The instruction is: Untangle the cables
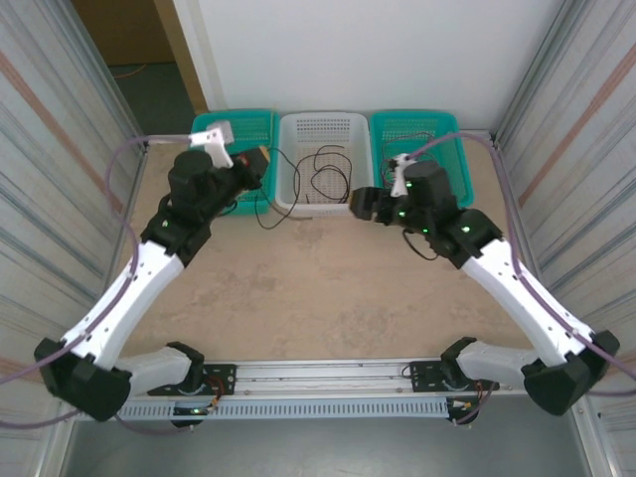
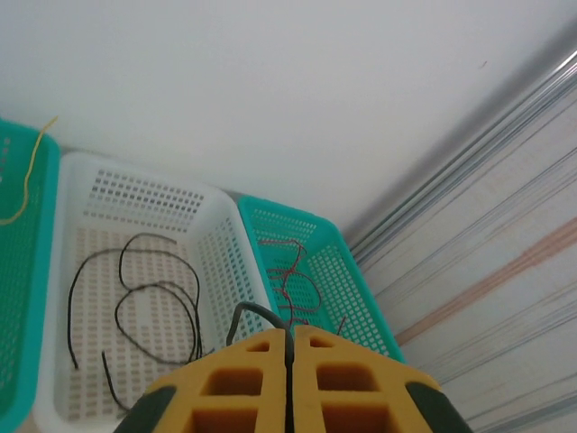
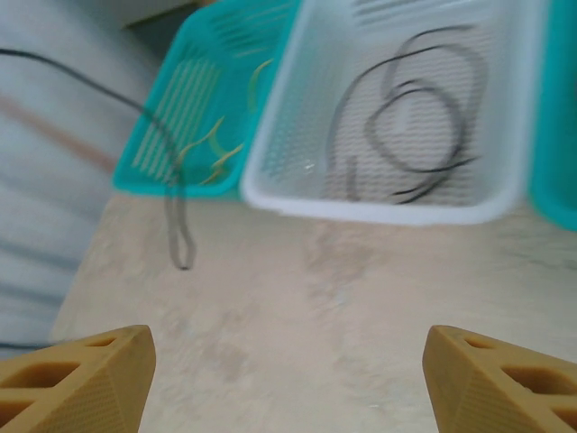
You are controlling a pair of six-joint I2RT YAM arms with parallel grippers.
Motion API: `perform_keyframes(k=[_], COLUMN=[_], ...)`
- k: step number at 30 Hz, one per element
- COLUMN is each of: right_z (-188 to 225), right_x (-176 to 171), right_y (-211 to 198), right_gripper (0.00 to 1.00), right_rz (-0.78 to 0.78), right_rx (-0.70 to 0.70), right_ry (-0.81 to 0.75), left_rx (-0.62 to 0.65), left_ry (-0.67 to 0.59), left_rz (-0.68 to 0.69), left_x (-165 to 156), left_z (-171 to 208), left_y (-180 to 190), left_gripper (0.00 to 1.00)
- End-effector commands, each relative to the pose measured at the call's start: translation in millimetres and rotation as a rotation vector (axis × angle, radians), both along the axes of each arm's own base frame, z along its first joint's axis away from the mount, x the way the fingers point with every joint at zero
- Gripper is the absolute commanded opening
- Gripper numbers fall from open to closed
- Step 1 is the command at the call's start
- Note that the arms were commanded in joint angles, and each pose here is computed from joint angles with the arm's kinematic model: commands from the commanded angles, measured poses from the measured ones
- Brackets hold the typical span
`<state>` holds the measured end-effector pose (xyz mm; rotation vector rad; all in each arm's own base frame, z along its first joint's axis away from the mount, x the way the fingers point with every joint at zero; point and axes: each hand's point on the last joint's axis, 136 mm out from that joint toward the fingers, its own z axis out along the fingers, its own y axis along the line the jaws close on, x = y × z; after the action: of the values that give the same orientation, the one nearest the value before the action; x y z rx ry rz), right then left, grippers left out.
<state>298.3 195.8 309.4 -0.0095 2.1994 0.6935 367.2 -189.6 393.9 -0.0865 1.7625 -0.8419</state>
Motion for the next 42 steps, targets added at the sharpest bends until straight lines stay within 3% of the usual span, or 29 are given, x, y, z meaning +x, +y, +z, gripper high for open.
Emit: perform_keyframes(k=[1,5,8,9,14,17,19,23,25,28,29,31,34,37,39,42], right_z=[-36.3,-40.7,-41.4,-40.9,-32.7,-20.8,-9.9,-27.3,-37.6,-71.9,-87.0,-113.6,-141.5,-172.0,-191.8,-198.0], right_x=[-6.4,-13.3,-18.3,-19.4,-23.0,-23.6,-20.9,-13.6,-4.8,8.1,13.1,18.6,35.8,54.1,66.0,88.3], right_y=[-35.1,-47.5,-57.4,-62.8,-103.4,-111.6,-121.0,-160.7,-166.0,-196.4,-207.3,-227.3,-234.4,-236.8,-235.0,-218.9], right_gripper=[0.77,0.77,0.77,0.77,0.81,0.87,0.99,0.99,0.99,0.99,0.99,0.99,0.99,0.99,0.99,0.99], right_rz=[-0.111,-0.142,-0.169,-0.184,-0.337,-0.358,-0.413,-0.664,-0.649,-0.761,-0.793,-0.869,-0.87,-0.834,-0.78,-0.609], right_rx=[-0.055,-0.057,-0.076,-0.086,-0.147,-0.123,-0.082,-0.037,-0.101,-0.281,-0.366,-0.508,-0.67,-0.684,-0.653,-0.672], right_ry=[0.121,0.125,0.123,0.12,0.062,-0.058,-0.165,-0.29,-0.353,-0.278,-0.228,-0.153,-0.191,-0.215,-0.214,-0.263], left_rx=[0.058,0.042,0.021,0.013,0.009,0.038,0.108,0.292,0.413,0.699,0.777,0.909,0.923,0.859,0.859,0.89], left_ry=[-0.093,-0.115,-0.069,-0.048,0.11,0.145,0.138,0.039,-0.034,-0.11,-0.059,0.081,0.202,0.228,0.199,0.22], left_rz=[-0.066,-0.125,-0.179,-0.199,-0.241,-0.212,-0.174,-0.022,0.107,0.323,0.451,0.544,0.647,0.707,0.731,0.599], left_x=[26.6,76.1,110.6,120.8,145.5,142.2,135.9,116.1,101.7,76.8,68.5,48.1,15.4,-4.8,-2.2,16.7], left_z=[28.9,36.3,12.9,0.7,-59.8,-74.3,-75.4,-60.2,-60.4,-87.8,-104.5,-145.6,-205.1,-250.1,-259.5,-279.2], left_y=[-14.4,-40.5,-60.8,-67.9,-85.8,-80.2,-70.6,-29.3,2.5,59.8,93.2,143.7,208.5,243.9,248.6,232.5], left_gripper=[0.0,0.0,0.0,0.05,0.98,0.99,0.99,0.99,0.99,0.99,0.99,0.99,0.99,0.99,0.99,0.99])
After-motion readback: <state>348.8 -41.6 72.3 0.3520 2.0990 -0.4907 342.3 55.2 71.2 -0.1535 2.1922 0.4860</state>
